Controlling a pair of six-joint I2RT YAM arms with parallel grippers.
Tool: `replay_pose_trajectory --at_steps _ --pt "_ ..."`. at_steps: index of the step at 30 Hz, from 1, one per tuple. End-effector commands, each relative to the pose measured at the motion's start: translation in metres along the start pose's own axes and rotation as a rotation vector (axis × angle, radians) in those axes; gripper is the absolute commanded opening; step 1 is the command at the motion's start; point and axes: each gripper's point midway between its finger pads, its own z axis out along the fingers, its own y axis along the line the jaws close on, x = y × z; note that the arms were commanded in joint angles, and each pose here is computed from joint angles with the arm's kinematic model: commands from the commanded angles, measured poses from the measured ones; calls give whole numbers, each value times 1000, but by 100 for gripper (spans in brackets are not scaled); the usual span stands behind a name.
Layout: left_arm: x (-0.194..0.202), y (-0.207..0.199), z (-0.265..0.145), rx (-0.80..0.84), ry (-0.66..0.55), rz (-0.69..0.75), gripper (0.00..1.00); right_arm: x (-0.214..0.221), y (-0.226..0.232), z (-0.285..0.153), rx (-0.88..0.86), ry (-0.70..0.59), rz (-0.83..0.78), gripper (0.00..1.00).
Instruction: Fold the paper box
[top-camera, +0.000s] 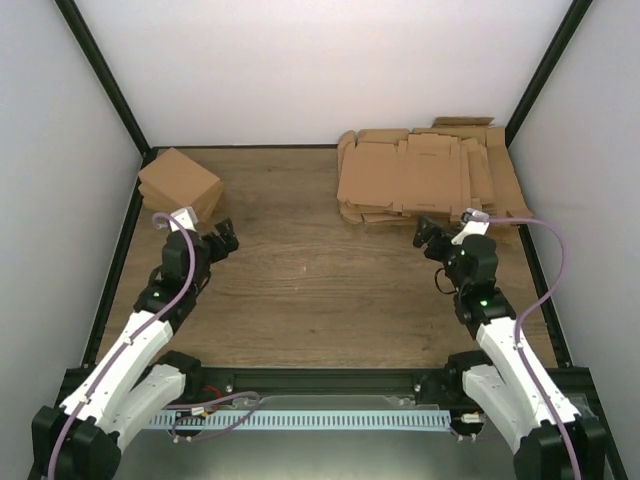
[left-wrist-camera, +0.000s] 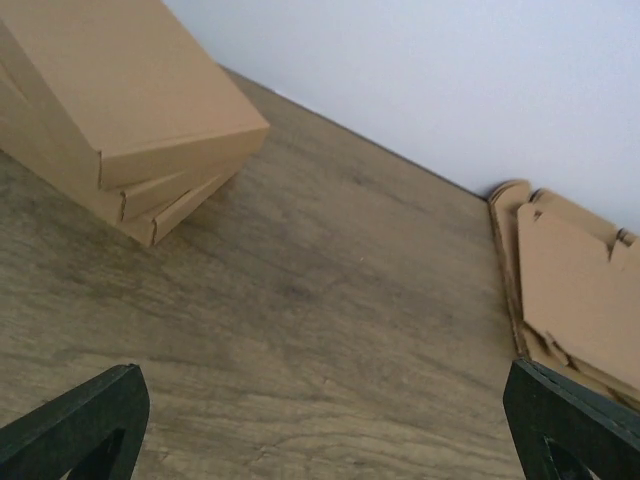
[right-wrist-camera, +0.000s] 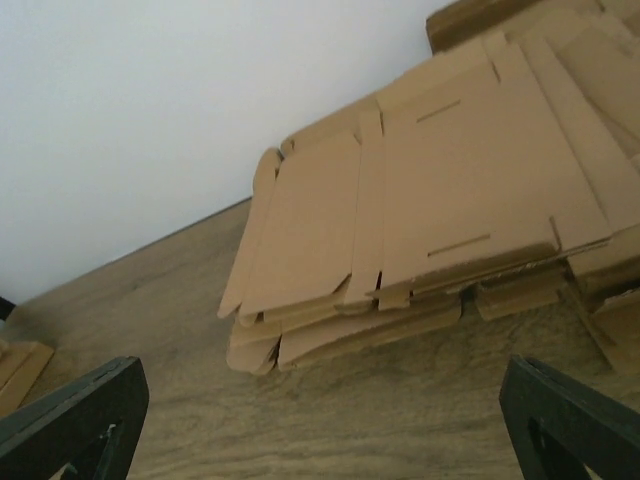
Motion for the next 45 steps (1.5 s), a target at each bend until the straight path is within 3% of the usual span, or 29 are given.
replay_pose_trajectory --at_steps 1,11,17,21,26,30,45 --pt "5 -3 6 -2 36 17 100 6 12 11 -59 43 26 100" --pt "22 -12 46 29 171 -16 100 20 25 65 -48 243 67 99" --pt "51 -25 83 128 291 0 100 32 33 120 -14 397 -23 91" --pt "59 -45 100 233 326 5 100 39 46 158 -9 471 -137 90" --pt "81 -51 105 317 344 -4 100 86 73 201 -12 582 -412 87" --pt "97 -48 104 342 331 12 100 124 79 229 98 627 -593 87" --pt "107 -52 108 357 370 25 100 156 110 278 82 584 -983 77"
